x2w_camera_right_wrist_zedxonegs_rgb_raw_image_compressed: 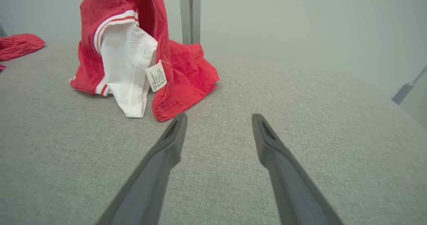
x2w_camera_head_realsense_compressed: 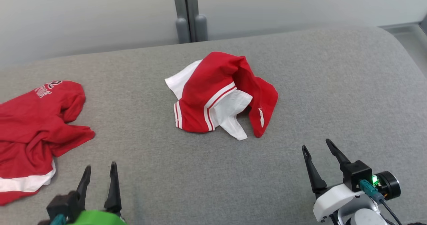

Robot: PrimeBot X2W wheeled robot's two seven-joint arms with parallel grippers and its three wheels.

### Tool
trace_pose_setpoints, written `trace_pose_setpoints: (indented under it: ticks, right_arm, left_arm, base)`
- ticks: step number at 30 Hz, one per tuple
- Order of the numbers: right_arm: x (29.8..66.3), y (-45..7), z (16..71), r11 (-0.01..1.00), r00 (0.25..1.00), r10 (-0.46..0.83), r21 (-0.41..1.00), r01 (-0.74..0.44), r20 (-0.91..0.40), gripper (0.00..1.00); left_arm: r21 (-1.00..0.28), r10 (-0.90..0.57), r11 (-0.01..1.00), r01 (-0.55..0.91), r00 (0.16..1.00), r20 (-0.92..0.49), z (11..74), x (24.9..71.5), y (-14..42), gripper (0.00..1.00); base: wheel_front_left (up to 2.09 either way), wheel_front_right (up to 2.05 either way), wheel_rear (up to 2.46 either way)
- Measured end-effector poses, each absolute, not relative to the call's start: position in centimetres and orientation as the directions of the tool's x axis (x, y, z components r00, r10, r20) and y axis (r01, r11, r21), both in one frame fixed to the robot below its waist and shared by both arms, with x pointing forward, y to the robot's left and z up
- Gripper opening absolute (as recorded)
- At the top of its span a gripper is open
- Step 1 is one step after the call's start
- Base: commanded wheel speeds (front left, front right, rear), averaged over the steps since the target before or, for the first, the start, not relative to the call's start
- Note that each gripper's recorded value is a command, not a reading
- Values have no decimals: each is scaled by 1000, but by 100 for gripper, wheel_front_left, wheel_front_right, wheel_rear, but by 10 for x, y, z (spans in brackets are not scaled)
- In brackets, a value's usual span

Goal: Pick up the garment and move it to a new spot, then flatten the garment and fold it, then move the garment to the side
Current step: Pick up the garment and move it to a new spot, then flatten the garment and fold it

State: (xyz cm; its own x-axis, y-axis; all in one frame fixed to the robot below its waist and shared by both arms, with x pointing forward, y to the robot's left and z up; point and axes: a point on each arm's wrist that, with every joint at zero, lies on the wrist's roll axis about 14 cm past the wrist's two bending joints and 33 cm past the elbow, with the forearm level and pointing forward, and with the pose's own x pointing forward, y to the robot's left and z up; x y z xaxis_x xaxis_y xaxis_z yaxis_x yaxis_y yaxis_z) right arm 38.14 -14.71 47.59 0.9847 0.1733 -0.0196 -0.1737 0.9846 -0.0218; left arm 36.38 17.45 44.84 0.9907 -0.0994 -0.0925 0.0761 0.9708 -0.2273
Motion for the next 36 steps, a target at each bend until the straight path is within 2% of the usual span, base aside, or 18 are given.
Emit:
trace_pose_setpoints:
  ticks: [5,10,20,27,33,34,36]
  right_arm:
    - [380,-136,474,978,978,205,-17,-206,-24,100]
    - [384,-121,471,969,968,248,-15,-248,-34,100]
    - [420,-47,466,896,895,445,18,-444,-45,100]
    - [439,-7,436,840,830,542,34,-542,-131,100]
    - [452,1,408,837,814,544,66,-543,-203,100]
    - [452,3,402,833,807,549,71,-548,-218,76]
    - [451,11,397,821,791,567,81,-565,-231,0]
  left_arm:
    - [-237,-21,971,-2,995,-97,447,342,191,100]
    - [-252,-13,968,-13,995,-101,445,336,189,100]
    - [-288,0,957,-30,995,-103,445,349,189,100]
    - [-295,45,952,-83,990,-132,437,348,205,100]
    - [-292,87,947,-132,983,-161,430,343,218,100]
    - [-292,95,946,-141,981,-167,428,342,221,100]
    - [-290,106,944,-155,978,-177,426,339,224,100]
  base:
    - [0,0,0]
    - [0,0,0]
    - [0,0,0]
    - [0,0,0]
    - [0,0,0]
    - [0,0,0]
    - [0,0,0]
